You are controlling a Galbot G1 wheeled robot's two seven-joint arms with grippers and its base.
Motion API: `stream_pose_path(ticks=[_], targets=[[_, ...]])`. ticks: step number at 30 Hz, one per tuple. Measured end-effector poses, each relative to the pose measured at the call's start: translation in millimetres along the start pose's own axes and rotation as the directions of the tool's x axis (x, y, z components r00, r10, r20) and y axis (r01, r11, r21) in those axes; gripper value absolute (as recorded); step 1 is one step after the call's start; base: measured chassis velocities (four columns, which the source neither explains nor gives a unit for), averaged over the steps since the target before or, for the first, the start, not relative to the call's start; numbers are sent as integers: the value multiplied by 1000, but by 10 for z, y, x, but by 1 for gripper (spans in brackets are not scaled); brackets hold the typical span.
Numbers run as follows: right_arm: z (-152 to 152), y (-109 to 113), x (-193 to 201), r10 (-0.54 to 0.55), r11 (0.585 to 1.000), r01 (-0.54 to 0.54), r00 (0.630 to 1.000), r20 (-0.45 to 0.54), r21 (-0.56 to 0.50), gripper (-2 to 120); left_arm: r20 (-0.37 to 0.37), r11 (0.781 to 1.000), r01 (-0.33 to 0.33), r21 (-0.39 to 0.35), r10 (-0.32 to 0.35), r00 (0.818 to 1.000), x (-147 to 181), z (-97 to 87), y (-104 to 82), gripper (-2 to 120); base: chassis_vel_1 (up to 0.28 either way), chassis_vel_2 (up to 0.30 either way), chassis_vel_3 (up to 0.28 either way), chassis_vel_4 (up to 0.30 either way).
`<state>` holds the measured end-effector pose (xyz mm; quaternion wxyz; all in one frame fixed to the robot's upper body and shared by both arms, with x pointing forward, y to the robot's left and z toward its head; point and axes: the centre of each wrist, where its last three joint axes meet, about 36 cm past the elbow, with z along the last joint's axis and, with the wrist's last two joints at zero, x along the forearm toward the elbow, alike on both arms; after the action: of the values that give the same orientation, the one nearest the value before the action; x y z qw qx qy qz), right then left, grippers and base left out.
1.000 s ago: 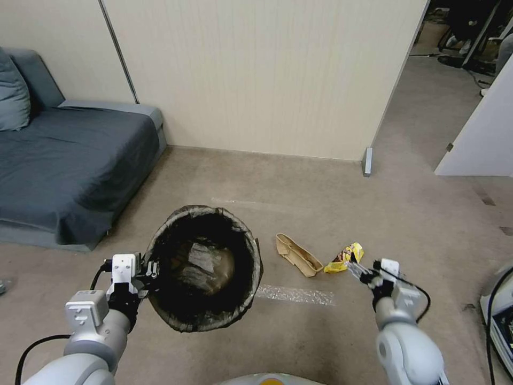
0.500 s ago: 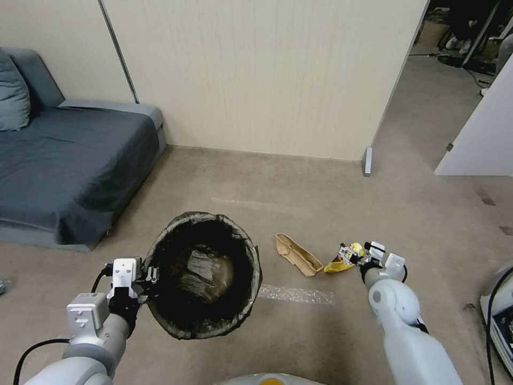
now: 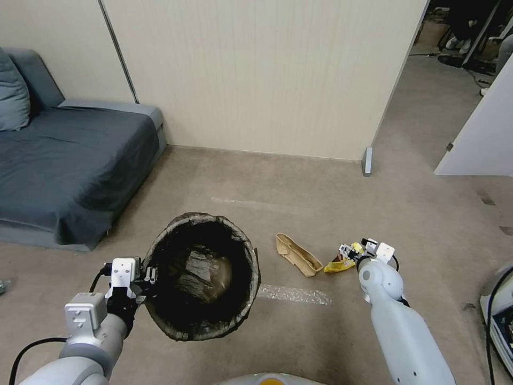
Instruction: Pick up the trash bin, then pick up the garbage from the floor and place it into the trash bin.
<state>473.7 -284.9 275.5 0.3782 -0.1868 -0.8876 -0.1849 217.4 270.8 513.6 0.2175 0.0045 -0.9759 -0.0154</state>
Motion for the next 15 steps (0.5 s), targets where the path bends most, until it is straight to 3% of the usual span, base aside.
stream_pose_path(ticks=[15], targets=[[135, 89, -459, 36, 999, -38, 995, -93, -20, 100, 8, 1000, 6, 3, -6, 1000, -5, -16, 21, 1, 0, 0, 0, 0]])
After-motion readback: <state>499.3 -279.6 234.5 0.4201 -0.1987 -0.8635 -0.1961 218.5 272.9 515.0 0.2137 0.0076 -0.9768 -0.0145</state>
